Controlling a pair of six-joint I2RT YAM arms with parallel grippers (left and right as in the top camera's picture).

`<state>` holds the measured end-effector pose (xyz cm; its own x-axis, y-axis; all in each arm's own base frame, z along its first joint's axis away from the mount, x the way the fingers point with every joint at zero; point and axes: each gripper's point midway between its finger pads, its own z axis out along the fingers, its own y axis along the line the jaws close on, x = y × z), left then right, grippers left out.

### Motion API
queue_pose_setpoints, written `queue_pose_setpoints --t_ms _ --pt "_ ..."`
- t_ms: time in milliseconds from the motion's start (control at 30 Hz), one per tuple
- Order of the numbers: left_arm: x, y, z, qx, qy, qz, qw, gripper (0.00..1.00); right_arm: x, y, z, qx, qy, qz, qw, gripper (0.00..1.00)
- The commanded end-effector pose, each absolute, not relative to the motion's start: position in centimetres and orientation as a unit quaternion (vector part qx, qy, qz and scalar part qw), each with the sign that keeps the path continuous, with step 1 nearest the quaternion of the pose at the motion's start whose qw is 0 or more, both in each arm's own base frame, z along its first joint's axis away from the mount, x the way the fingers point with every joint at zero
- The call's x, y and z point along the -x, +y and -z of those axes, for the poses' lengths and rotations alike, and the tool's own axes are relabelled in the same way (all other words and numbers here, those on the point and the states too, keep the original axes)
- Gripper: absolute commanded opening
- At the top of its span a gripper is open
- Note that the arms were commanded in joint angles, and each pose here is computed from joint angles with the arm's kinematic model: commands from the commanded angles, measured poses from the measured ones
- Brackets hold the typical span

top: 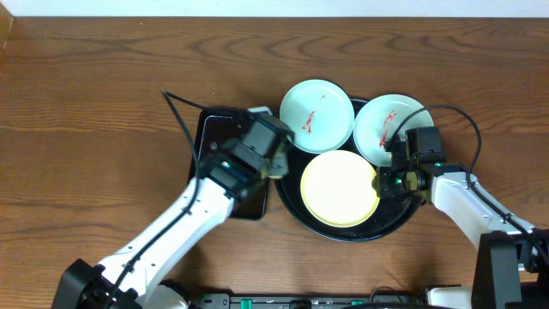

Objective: Clean dirty plates on tray and stack at the side
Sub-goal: 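Return the sponge to the black tray with the left gripper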

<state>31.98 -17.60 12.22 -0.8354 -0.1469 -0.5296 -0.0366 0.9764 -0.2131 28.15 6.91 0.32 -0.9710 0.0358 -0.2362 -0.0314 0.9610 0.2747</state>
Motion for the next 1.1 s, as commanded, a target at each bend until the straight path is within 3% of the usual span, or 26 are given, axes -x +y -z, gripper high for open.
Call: queue_pose_setpoints --t_ms 0,233,533,600,633,700,867,1067 --pt "-33.0 -14.9 -11.1 0.017 0.958 0.059 0.281 0.07 -28.2 7.2 0.0 0.0 0.983 -0.141 0.115 0.17" --pt "-35.5 -10.6 -6.8 0.046 0.967 0.016 0.25 0.07 -28.3 7.2 0.2 0.0 0.983 -0.141 0.115 0.1" --pt "-35.3 -10.4 -0.6 0.028 0.984 0.018 0.178 0.08 -28.3 7.2 0.2 0.0 0.983 -0.141 0.115 0.1" --pt "-35.3 -10.4 -0.6 0.019 0.984 0.016 0.176 0.17 -28.3 7.2 0.2 0.0 0.983 -0.141 0.115 0.1" --pt "-35.3 -10.4 -0.7 0.017 0.984 0.016 0.177 0.34 -28.3 7.2 0.2 0.0 0.983 -0.141 0.115 0.1" --pt "-35.2 -10.3 -1.0 0.017 0.984 0.015 0.178 0.59 -28.3 7.2 0.2 0.0 0.983 -0.141 0.115 0.1" --pt "-34.7 -10.1 -2.8 0.018 0.983 0.018 0.184 0.72 -28.3 7.2 0.2 0.0 0.983 -0.141 0.115 0.11" --pt "-33.4 -9.6 -4.0 0.021 0.984 0.015 0.175 0.74 -28.3 7.2 0.2 0.0 0.983 -0.141 0.115 0.11"
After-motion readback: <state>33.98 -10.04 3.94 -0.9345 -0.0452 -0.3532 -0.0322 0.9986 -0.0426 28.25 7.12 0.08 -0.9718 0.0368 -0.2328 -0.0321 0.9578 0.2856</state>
